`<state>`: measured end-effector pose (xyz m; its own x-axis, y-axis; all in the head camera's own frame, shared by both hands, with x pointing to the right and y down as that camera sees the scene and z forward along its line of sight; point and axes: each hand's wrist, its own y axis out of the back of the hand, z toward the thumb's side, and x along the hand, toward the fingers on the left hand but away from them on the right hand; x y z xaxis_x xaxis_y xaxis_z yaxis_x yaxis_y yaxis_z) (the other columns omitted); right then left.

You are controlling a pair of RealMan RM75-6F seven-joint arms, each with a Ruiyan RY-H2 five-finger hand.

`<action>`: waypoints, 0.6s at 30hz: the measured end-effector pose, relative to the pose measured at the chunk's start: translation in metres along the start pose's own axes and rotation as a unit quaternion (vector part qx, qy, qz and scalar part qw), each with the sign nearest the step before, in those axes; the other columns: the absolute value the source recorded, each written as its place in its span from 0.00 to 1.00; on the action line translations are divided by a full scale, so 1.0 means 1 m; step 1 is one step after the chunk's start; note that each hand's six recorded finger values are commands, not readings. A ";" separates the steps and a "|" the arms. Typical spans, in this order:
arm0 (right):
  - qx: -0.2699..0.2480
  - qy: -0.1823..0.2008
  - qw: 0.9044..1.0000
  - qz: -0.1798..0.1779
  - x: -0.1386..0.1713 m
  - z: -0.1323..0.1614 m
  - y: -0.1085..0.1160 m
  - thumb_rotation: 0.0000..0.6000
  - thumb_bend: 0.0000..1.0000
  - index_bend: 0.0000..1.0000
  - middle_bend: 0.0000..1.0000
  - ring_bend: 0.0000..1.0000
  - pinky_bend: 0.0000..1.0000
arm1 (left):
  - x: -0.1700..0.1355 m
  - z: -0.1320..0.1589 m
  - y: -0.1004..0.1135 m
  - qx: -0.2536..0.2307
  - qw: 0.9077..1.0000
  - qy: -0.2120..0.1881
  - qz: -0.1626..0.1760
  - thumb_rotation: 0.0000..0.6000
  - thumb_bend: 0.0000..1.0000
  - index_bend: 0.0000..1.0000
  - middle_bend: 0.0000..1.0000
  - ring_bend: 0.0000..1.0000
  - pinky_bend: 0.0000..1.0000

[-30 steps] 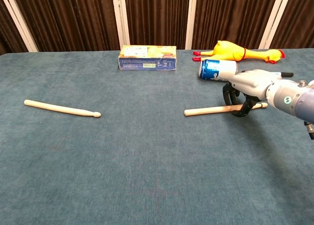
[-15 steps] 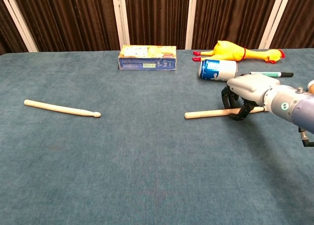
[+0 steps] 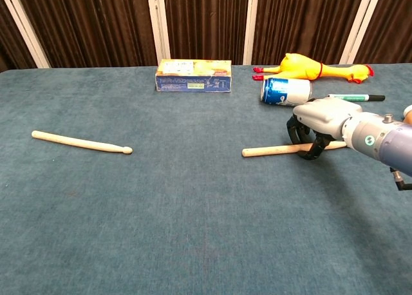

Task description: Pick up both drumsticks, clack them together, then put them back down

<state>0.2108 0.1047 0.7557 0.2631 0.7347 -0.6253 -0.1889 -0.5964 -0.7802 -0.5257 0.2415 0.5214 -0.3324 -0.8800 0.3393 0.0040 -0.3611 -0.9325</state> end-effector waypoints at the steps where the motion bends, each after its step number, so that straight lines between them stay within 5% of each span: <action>1: 0.001 0.000 1.000 0.000 0.000 0.000 0.000 1.00 0.40 0.56 0.54 0.36 0.05 | 0.000 0.000 0.000 0.000 1.000 0.000 0.000 1.00 0.31 0.10 0.00 0.00 0.00; 18: -0.001 0.009 1.000 -0.017 0.002 -0.001 0.014 1.00 0.41 0.60 0.57 0.38 0.05 | 0.001 0.001 -0.002 0.000 1.000 0.000 -0.003 1.00 0.31 0.10 0.00 0.00 0.00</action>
<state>0.2095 0.0972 0.7434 0.2860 0.7484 -0.5984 -0.1775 -0.5723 -0.8006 -0.5247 0.2414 0.5237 -0.3320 -0.8777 0.3457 0.0023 -0.3673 -0.9301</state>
